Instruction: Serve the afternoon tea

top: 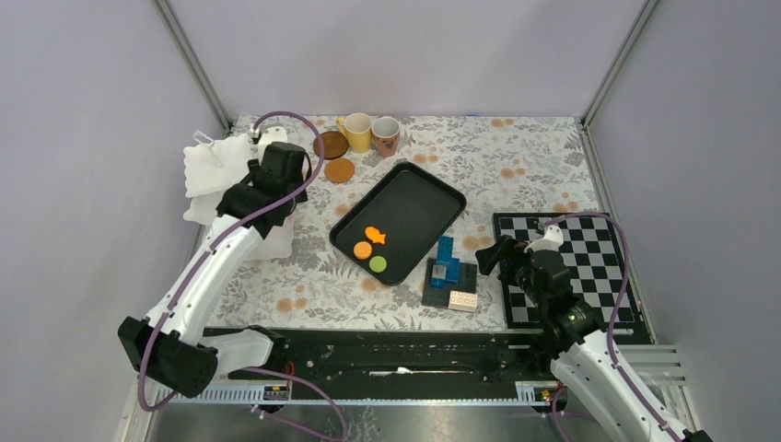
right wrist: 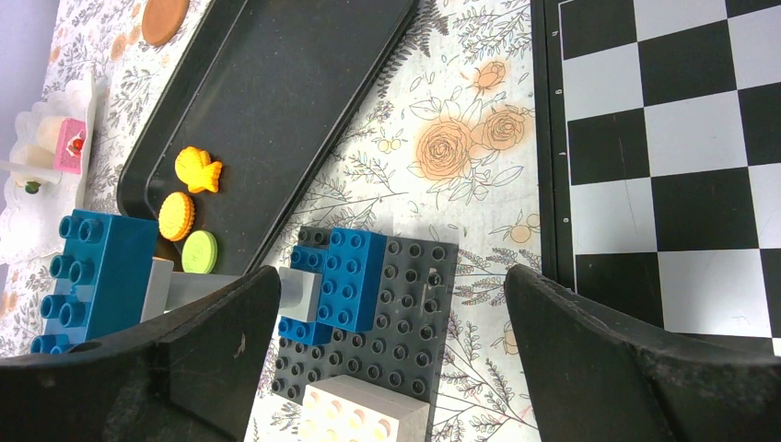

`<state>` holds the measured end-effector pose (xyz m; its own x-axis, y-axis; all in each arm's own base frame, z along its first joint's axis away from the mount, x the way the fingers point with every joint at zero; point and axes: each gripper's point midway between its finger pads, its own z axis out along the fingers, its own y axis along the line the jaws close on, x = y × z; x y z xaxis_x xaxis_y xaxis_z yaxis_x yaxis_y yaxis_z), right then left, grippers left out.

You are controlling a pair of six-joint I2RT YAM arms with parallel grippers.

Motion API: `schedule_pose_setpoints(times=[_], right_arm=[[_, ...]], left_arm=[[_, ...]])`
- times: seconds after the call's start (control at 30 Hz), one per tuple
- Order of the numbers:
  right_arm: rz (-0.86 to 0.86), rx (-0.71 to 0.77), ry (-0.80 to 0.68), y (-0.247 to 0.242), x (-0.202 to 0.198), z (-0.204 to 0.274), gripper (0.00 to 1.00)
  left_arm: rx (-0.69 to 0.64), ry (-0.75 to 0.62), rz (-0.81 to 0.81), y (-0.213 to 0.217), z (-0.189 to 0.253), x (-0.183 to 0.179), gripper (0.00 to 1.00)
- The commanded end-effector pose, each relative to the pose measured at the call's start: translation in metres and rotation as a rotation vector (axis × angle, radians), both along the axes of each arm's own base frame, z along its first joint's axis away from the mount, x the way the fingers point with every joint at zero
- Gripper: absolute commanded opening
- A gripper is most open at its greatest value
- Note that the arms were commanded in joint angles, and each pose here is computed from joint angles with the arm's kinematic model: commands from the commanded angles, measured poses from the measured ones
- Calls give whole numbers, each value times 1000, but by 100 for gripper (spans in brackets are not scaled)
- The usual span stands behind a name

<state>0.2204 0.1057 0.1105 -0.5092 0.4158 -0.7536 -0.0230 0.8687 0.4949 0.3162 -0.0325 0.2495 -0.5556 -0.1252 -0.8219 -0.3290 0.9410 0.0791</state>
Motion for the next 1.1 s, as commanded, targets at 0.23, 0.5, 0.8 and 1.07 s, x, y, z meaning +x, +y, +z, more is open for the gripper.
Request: schedule_pose_setpoints(times=[0.23,0.5,0.8,1.07], right_arm=[[20,7,-31,5,3,6,98],[21,9,-34,5,3,7,98],[22,18,-48,5,2,9,98],[24,20,-48,5,2,9,98]], left_arm=[[-304,102,-449,-139,-11,-43,55],[-510,336,-334,-160,-62,-105,54],[-640,410,-222,-171,-87,-123,56],[-674,332,-222,-187,-90,-99,54]])
